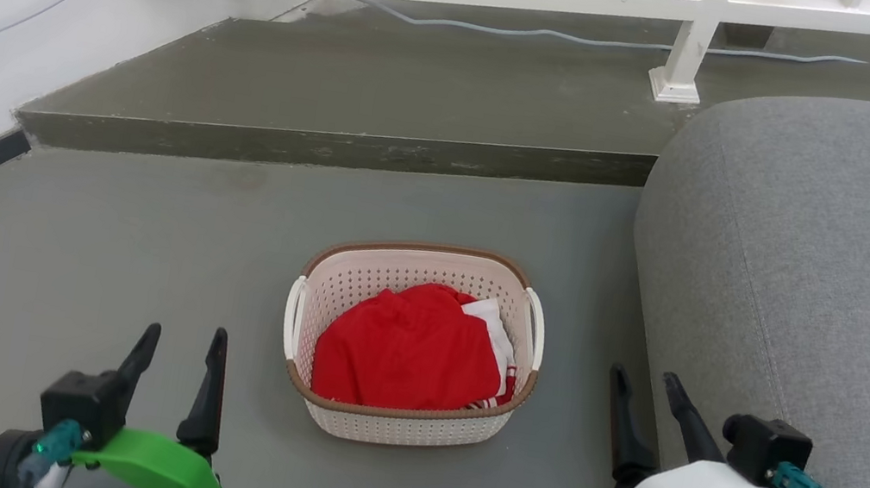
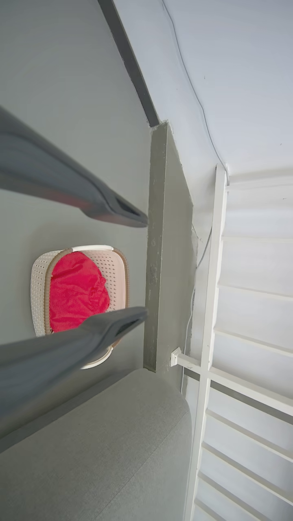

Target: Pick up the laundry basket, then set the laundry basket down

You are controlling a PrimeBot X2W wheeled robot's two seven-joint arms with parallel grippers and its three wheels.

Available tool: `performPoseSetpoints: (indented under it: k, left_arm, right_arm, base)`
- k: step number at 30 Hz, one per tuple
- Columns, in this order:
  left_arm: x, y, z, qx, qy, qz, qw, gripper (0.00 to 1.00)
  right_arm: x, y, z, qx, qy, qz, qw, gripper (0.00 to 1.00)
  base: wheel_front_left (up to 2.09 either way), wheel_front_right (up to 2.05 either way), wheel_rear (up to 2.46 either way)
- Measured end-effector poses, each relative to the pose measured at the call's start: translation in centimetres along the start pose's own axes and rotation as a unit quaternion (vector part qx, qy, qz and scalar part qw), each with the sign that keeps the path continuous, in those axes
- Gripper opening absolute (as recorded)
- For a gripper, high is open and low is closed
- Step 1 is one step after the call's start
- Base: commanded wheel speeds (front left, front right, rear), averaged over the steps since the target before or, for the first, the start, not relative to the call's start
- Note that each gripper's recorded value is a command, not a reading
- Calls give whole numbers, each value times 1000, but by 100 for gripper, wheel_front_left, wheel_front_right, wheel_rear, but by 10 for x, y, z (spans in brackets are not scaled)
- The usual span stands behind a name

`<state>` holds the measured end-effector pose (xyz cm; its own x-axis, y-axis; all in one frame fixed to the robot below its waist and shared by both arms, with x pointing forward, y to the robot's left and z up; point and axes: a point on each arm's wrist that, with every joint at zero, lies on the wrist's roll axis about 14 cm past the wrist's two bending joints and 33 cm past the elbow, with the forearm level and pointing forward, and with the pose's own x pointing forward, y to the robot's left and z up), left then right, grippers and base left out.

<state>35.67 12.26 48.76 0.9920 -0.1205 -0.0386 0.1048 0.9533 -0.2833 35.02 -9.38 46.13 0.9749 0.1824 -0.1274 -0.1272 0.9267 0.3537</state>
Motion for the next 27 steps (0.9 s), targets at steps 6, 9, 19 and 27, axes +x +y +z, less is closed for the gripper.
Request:
performPoseSetpoints:
  k: [6, 9, 19, 27]
  left_arm:
    - [-6, -2, -3, 30, -2, -3, 1000, 100]
    - [-7, -3, -4, 47, -5, -4, 999, 100]
    - [-11, -13, -1, 103, -24, -21, 994, 100]
    - [-12, -15, -3, 115, -26, -24, 993, 100]
  right_arm:
    - [-1, 8, 0, -32, -6, 13, 999, 100]
    - [-2, 12, 1, -54, -12, 18, 998, 100]
    - [-6, 29, 2, -121, -31, 44, 991, 100]
    - [-6, 33, 3, -140, -40, 50, 988, 100]
  base:
    - [0, 0, 0]
    - [0, 0, 0]
    - [0, 0, 0]
    - [0, 0, 0]
